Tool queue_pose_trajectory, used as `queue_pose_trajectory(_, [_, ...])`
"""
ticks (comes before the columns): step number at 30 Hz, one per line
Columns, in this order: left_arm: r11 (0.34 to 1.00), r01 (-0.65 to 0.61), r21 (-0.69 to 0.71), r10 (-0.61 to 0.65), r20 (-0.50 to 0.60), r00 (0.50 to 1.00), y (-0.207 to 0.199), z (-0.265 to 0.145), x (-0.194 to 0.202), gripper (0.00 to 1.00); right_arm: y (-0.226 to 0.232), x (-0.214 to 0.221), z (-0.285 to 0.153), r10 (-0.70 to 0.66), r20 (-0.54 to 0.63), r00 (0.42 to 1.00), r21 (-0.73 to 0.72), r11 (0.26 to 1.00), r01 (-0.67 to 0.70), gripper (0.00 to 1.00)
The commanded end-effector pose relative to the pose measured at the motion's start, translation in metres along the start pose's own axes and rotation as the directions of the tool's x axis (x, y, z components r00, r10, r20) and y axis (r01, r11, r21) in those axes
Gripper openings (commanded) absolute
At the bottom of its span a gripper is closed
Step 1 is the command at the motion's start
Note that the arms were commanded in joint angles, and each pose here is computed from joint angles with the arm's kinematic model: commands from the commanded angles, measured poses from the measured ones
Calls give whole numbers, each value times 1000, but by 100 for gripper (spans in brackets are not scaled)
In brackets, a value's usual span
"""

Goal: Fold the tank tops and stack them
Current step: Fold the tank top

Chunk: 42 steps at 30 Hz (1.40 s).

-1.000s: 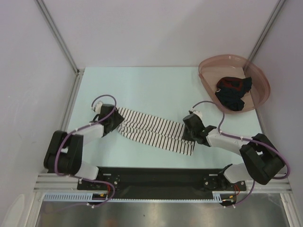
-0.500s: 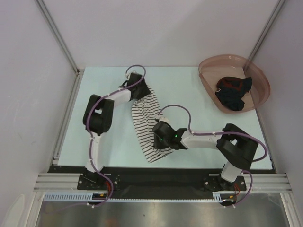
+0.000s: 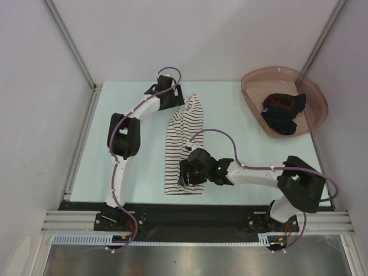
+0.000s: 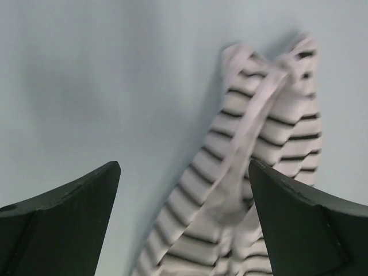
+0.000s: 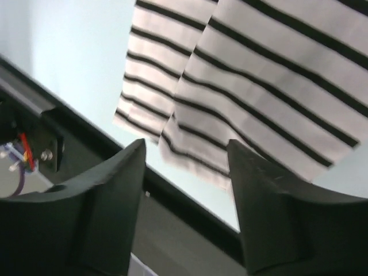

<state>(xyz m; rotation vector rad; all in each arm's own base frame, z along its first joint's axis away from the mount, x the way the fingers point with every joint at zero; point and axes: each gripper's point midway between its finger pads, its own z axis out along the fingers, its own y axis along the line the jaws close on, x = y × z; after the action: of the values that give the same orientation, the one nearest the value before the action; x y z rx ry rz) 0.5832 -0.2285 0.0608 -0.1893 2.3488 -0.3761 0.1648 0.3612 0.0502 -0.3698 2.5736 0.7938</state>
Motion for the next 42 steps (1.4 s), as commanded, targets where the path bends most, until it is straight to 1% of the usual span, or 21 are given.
queue_pose_trajectory(1, [995, -74, -61, 81, 136, 987, 6, -85, -54, 100, 17, -9, -32, -17, 62, 998, -92, 996, 23, 66])
queue_pose_trajectory(2, [994, -76, -83, 89, 160, 983, 12, -112, -55, 100, 12, -4, -37, -18, 62, 998, -87, 996, 24, 67])
queue_pose_trajectory(4, [993, -65, -96, 81, 173, 982, 17, -139, -50, 100, 12, -9, -53, -15, 101, 995, -100, 995, 25, 68])
queue_pose_trajectory(7, [998, -39, -47, 46, 152, 987, 24, -183, -17, 100, -3, 0, -64, 4, 83, 997, -66, 998, 2, 65])
queue_pose_trajectory(9, [1000, -9, 20, 7, 104, 995, 33, -216, 43, 100, -25, 15, -64, 25, 60, 998, -8, 1000, -24, 61])
queue_pose_trajectory(10, [999, -10, 34, 7, 96, 995, 30, -216, 44, 100, -23, 14, -66, 36, 67, 997, -14, 999, -35, 60])
queue_pose_trajectory(11, [998, -10, 67, 5, 80, 997, 32, -230, 77, 100, -25, 16, -66, 48, 71, 996, -19, 999, -47, 60])
queue_pose_trajectory(14, [994, -29, 101, 27, 23, 999, 38, -253, 141, 100, -36, 29, -66, 92, 69, 993, -32, 995, -90, 59])
queue_pose_trajectory(17, [989, -47, 138, 51, -24, 998, 46, -273, 192, 100, -46, 31, -62, 135, 87, 987, -40, 990, -132, 61])
queue_pose_trajectory(19, [987, -43, 157, 55, -71, 996, 55, -282, 223, 100, -47, 37, -56, 150, 43, 988, -55, 988, -147, 61])
queue_pose_trajectory(25, [973, 8, 230, 26, -145, 989, 67, -295, 277, 99, -41, 34, -39, 179, 24, 984, -103, 979, -176, 61])
queue_pose_trajectory(26, [967, 17, 255, 24, -160, 987, 64, -297, 282, 99, -42, 37, -36, 182, 7, 983, -101, 978, -180, 59])
queue_pose_trajectory(29, [965, 32, 260, 21, -196, 980, 63, -299, 295, 98, -39, 43, -34, 194, -11, 981, -108, 975, -194, 45])
queue_pose_trajectory(30, [964, 35, 263, 22, -211, 977, 62, -300, 299, 97, -40, 45, -34, 204, -14, 979, -104, 973, -205, 37])
queue_pose_trajectory(32, [962, 44, 270, 28, -254, 967, 59, -303, 310, 95, -42, 50, -36, 209, -22, 978, -97, 973, -210, 32])
queue_pose_trajectory(33, [959, 47, 278, 35, -283, 958, 56, -305, 317, 93, -38, 51, -40, 204, -17, 979, -106, 973, -205, 24])
queue_pose_trajectory(34, [960, 44, 278, 48, -316, 948, 54, -308, 327, 91, -39, 52, -41, 212, -18, 977, -98, 972, -213, 21])
queue_pose_trajectory(38, [974, 37, 225, 49, -365, 930, 61, -313, 347, 86, -47, 58, -44, 218, -8, 976, -58, 974, -218, 8])
queue_pose_trajectory(39, [974, 54, 219, 33, -377, 926, 62, -313, 351, 84, -49, 60, -44, 220, -9, 976, -52, 974, -220, 2])
queue_pose_trajectory(41, [972, 70, 224, 25, -392, 920, 66, -313, 361, 75, -50, 60, -44, 229, -4, 973, -52, 972, -229, 0])
queue_pose_trajectory(42, [970, 85, 227, 12, -396, 918, 65, -313, 362, 73, -52, 62, -42, 230, -8, 973, -47, 972, -230, 0])
